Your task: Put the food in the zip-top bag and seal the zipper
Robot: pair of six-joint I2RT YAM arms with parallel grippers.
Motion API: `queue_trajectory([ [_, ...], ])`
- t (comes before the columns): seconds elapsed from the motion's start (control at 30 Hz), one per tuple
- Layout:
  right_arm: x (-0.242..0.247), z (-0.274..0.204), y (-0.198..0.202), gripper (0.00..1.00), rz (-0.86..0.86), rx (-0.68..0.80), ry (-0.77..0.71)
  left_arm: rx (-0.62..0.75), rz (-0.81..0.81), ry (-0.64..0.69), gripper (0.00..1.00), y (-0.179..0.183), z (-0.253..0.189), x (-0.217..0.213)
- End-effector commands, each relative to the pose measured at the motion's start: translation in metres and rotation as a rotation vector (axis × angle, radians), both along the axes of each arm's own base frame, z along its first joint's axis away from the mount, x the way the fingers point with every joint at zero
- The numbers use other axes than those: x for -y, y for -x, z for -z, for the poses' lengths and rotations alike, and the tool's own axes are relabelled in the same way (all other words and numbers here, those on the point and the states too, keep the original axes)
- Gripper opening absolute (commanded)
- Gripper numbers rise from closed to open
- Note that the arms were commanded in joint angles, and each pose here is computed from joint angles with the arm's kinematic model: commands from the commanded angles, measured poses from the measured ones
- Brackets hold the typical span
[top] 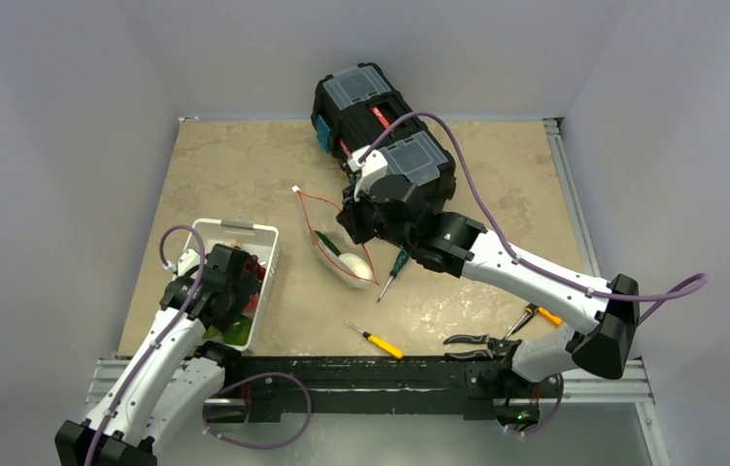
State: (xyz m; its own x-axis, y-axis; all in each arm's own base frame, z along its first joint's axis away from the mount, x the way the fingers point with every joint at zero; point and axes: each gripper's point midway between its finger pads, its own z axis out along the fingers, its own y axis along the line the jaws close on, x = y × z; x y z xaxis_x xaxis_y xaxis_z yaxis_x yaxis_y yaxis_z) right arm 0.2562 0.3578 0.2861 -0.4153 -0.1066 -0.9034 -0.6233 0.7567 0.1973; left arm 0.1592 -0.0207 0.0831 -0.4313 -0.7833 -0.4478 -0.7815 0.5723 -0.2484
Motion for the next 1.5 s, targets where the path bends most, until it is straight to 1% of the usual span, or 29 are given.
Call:
queue_trajectory([
  [0.0, 0.001, -0.030, 0.002, 0.00, 0.002, 0.043, -0.088, 0.024, -0.032, -0.013, 0.73, -0.004, -0.002, -0.004],
  [0.13, 0.002, -0.029, 0.003, 0.00, 0.004, 0.040, -0.091, 0.027, -0.032, -0.019, 0.64, -0.002, -0.005, -0.006],
  [0.37, 0.004, -0.030, 0.003, 0.00, 0.007, 0.042, -0.094, 0.067, -0.022, -0.027, 0.44, -0.004, -0.017, -0.008],
  [0.53, 0.004, -0.029, 0.003, 0.00, 0.008, 0.042, -0.095, 0.087, -0.014, -0.035, 0.39, -0.006, -0.023, -0.010],
  [0.63, 0.004, -0.030, 0.003, 0.00, 0.007, 0.041, -0.096, 0.092, -0.003, -0.034, 0.30, -0.004, -0.028, -0.009],
  [0.77, 0.004, -0.030, 0.003, 0.00, 0.007, 0.041, -0.095, 0.145, 0.030, -0.031, 0.16, -0.003, -0.051, -0.010],
  [0.83, 0.004, -0.030, 0.003, 0.00, 0.007, 0.039, -0.095, 0.185, 0.063, -0.027, 0.12, -0.001, -0.066, -0.009],
  [0.93, 0.003, -0.032, 0.003, 0.00, 0.007, 0.041, -0.099, 0.271, 0.175, -0.017, 0.10, 0.000, -0.095, -0.002],
  [1.03, 0.001, -0.030, 0.003, 0.00, 0.002, 0.039, -0.097, 0.404, 0.371, 0.025, 0.02, 0.000, -0.130, 0.020],
  [1.07, 0.000, -0.031, 0.003, 0.00, 0.001, 0.038, -0.099, 0.460, 0.445, 0.049, 0.00, 0.000, -0.143, 0.030],
  [1.27, -0.004, -0.028, 0.004, 0.00, -0.015, 0.031, -0.101, 0.798, 0.833, 0.217, 0.00, 0.012, -0.219, 0.094],
  [1.47, -0.008, -0.030, 0.006, 0.00, -0.031, 0.022, -0.108, 1.038, 1.173, 0.446, 0.00, 0.037, -0.281, 0.149],
])
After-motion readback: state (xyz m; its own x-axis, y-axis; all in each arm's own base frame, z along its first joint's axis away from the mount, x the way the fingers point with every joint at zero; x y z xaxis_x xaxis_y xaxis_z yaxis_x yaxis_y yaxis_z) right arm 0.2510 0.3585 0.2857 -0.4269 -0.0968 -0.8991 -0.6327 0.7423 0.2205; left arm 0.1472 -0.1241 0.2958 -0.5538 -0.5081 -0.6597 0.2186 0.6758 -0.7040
